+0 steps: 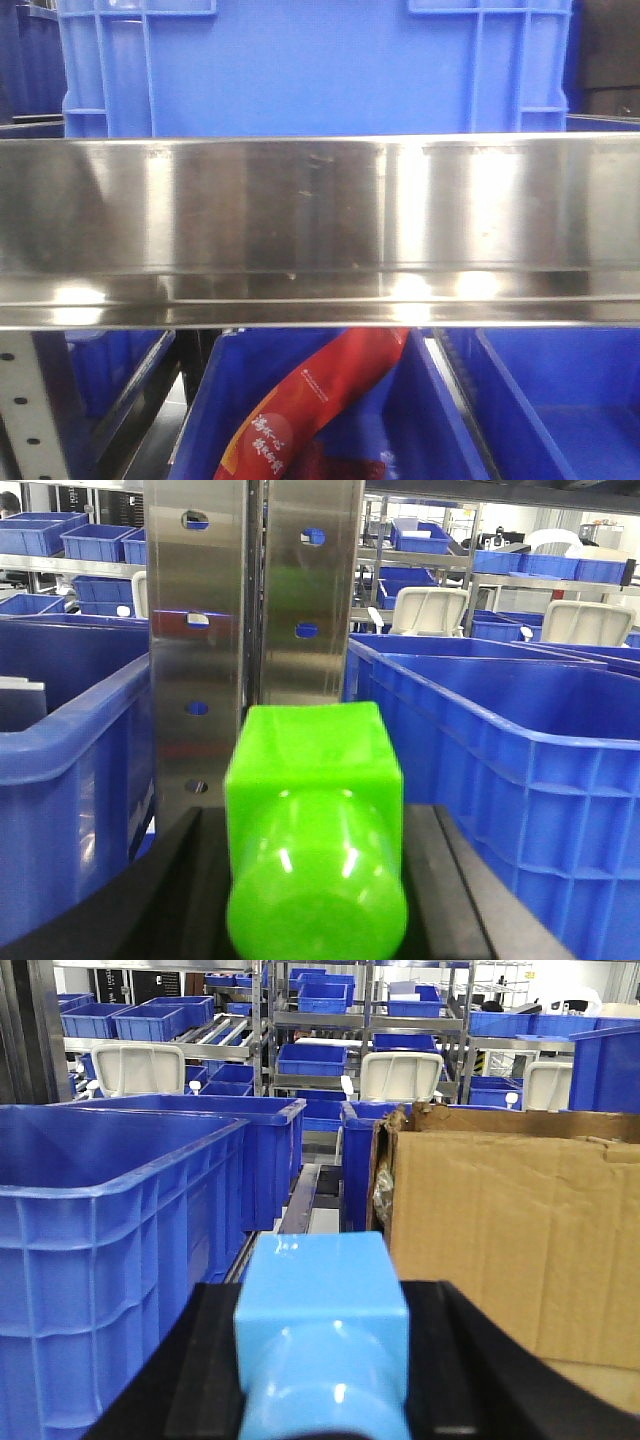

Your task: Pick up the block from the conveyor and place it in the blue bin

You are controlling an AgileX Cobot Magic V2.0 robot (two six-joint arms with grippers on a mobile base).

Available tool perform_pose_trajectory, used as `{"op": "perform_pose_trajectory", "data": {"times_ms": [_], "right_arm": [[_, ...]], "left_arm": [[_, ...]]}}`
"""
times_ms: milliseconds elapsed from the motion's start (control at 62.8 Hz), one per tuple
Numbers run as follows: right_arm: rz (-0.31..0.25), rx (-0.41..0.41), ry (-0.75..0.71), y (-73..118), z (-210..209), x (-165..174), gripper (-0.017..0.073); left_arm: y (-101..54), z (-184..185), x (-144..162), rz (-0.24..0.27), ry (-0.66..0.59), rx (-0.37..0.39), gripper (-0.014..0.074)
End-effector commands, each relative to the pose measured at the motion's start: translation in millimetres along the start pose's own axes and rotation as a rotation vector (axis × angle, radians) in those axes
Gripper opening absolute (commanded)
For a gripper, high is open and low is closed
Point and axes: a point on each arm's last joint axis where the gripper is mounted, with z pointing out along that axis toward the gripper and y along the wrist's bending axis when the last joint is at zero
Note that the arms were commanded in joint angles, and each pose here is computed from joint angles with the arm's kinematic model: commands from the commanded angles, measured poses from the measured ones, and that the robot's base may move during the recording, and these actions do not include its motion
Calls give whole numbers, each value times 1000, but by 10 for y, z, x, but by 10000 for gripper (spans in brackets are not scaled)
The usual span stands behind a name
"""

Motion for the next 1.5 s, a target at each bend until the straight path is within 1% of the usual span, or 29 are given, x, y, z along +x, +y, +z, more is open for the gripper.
{"op": "perform_pose_trajectory", "data": {"times_ms": [0,494,653,781,860,908,940,956,1004,1067,1115,1131,1179,1211,1306,1354,1482], "right_arm": [[-14,4,-34,-3,-18,-52,-162],[-14,4,-34,-3,-18,-52,-162],[-14,6,-85,-4,-21,-98,-162],[-14,7,-90,-4,-21,-102,-162],[4,1,-86,0,-21,-99,-162],[16,-2,-81,2,-1,-98,-162],[35,-8,-68,7,14,-95,-162],[43,-13,-61,11,21,-102,-162],[53,-24,-23,20,66,-112,-162],[51,-39,18,32,139,-175,-162],[43,-48,35,41,203,-224,-162],[44,-50,44,43,230,-228,-162],[43,-63,51,57,307,-295,-162],[43,-75,58,71,363,-333,-162],[42,-114,82,128,570,-455,-162],[41,-143,100,178,698,-501,-162],[38,-224,96,347,994,-687,-162]], "left_arm": [[-5,-10,-23,-15,-25,7,-111],[-5,-10,-23,-15,-25,7,-111],[-5,-10,-36,-15,-39,7,-111],[-5,-10,-36,-15,-39,7,-111],[-5,-10,-29,-15,-31,7,-111],[-5,2,-7,-15,-5,7,-111],[-5,25,10,-15,27,7,-111],[-5,38,10,-7,42,7,-111],[-6,96,14,-7,93,6,-111],[-10,175,-33,29,126,9,-111],[-12,226,-114,73,118,11,-111],[-13,250,-122,76,123,12,-111],[-21,305,-222,111,115,18,-111],[-27,350,-274,121,116,23,-111],[-65,508,-422,112,128,57,-111],[-94,605,-470,99,140,83,-111],[-202,833,-619,103,157,156,-111]]}}
